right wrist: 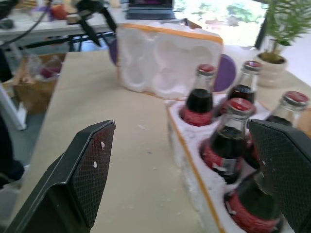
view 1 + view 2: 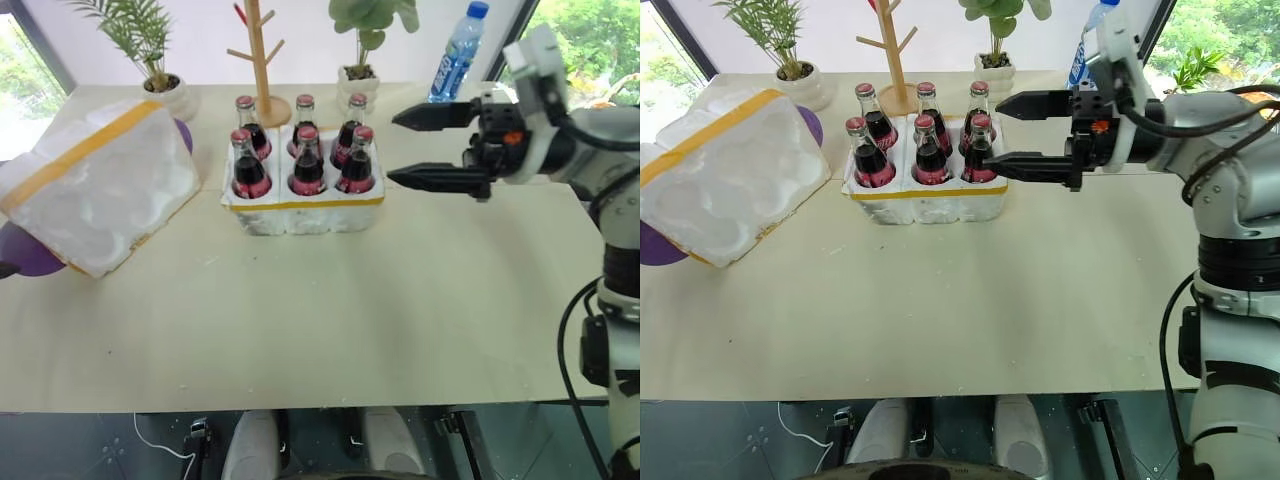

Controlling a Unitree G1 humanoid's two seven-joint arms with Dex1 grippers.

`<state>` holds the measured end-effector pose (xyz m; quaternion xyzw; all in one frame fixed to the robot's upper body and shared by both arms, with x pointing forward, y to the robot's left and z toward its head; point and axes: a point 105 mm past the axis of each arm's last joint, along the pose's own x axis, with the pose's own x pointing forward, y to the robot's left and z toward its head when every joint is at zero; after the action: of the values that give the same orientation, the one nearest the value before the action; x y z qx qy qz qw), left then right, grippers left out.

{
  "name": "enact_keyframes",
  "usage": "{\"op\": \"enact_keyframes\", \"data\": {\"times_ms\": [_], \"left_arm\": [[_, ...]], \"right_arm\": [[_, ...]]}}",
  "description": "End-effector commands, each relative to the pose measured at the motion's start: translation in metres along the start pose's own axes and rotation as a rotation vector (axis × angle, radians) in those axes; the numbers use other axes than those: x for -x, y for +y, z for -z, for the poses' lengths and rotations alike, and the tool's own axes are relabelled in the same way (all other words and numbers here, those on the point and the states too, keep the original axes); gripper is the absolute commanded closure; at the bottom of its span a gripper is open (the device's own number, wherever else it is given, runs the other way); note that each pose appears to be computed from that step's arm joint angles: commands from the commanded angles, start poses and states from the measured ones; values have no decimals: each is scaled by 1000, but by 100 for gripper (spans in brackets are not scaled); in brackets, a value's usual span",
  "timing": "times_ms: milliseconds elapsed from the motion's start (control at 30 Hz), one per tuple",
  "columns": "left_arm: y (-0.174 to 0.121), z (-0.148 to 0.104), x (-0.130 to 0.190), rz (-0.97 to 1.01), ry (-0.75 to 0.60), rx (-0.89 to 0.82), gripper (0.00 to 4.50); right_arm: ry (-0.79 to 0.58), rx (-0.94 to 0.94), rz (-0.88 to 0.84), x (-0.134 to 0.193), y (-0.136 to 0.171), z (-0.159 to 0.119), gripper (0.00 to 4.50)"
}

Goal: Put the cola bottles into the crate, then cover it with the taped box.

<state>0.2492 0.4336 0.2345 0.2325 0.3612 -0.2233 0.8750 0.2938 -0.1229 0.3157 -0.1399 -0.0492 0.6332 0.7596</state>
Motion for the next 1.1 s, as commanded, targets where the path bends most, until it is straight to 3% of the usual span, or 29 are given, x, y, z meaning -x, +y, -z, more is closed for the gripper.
{"op": "enact_keyframes", "data": {"times_ms": [33, 333, 533, 800, 867, 1100], "left_arm": [[6, 3, -1, -20, 57, -11, 0], [10, 6, -39, -17, 152, -32, 0], [5, 1, -55, 22, 133, -15, 0], [1, -4, -54, 62, 104, 10, 395], [2, -5, -52, 62, 103, 6, 420], [14, -28, -43, -40, -8, -75, 420]], "right_arm": [[-40, 58, -29, 5, 13, -18, 5], [-50, 52, 18, 8, 14, -16, 5], [-51, 58, 30, 7, 17, -16, 5], [-41, 59, 51, 9, 18, -13, 0], [-39, 46, 51, 9, 18, -12, 0], [-17, 19, 100, 14, 12, -5, 0]]}}
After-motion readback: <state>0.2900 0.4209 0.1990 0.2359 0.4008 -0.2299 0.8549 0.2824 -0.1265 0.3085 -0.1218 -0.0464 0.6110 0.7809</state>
